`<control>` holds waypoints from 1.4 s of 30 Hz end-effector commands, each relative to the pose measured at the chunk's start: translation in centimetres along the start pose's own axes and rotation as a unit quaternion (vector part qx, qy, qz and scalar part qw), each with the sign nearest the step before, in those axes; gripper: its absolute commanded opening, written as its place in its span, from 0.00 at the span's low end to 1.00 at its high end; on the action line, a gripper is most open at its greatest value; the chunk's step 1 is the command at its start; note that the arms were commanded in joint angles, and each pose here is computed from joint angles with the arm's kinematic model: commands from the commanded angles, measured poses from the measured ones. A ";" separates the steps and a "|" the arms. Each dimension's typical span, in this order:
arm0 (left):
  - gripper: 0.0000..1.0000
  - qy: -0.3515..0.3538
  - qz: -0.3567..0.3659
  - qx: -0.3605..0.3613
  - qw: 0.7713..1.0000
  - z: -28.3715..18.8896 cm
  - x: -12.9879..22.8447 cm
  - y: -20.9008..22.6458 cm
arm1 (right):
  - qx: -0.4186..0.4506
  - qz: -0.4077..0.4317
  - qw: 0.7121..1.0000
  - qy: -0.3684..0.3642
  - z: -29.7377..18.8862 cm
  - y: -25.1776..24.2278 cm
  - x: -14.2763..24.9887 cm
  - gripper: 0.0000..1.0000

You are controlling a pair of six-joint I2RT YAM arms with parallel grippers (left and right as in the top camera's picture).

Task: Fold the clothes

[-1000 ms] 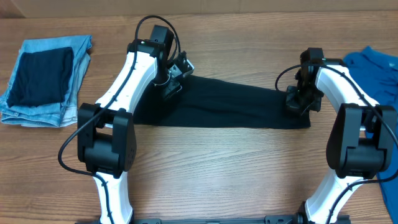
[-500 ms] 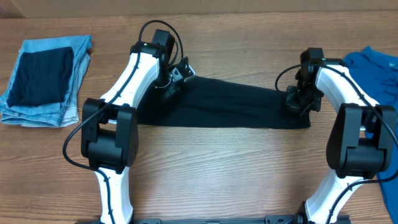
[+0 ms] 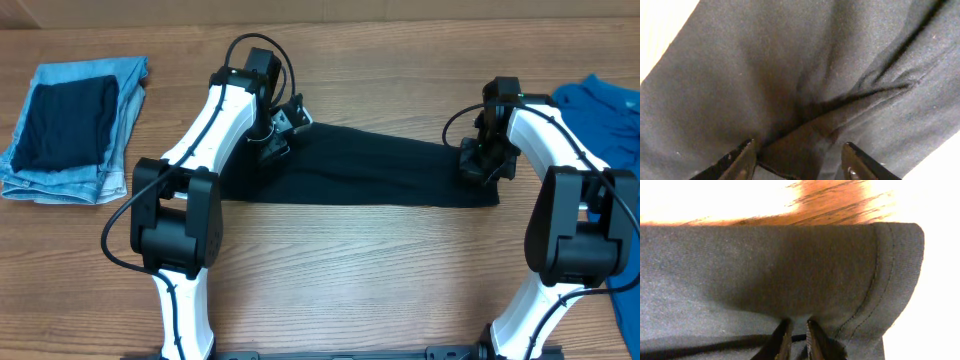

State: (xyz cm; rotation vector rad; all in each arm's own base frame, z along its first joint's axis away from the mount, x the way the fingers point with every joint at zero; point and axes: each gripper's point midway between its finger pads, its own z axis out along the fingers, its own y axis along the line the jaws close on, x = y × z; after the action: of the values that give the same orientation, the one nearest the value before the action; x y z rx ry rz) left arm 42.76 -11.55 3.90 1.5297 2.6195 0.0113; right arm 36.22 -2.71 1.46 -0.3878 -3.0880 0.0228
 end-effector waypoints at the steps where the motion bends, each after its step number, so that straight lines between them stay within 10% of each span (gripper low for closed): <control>1: 0.47 0.007 0.021 0.005 1.000 0.8 0.2 -0.2 | 0.002 0.003 1.000 -0.011 -0.5 -0.1 -0.2 0.15; 8: 0.07 0.038 0.022 0.039 0.998 0.7 1.6 -2.0 | 0.002 0.003 1.000 -0.013 -0.5 -0.1 -0.3 0.17; 42: 0.13 0.126 -0.065 0.135 0.981 2.3 5.0 -9.2 | 0.001 0.003 1.000 -0.015 -0.5 -0.1 -0.4 0.17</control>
State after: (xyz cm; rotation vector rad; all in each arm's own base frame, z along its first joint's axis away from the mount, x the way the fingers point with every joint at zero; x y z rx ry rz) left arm 32.58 -11.39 1.02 1.5239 3.0240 -0.1674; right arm 36.41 -2.74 1.44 -0.3901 -3.0958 0.0228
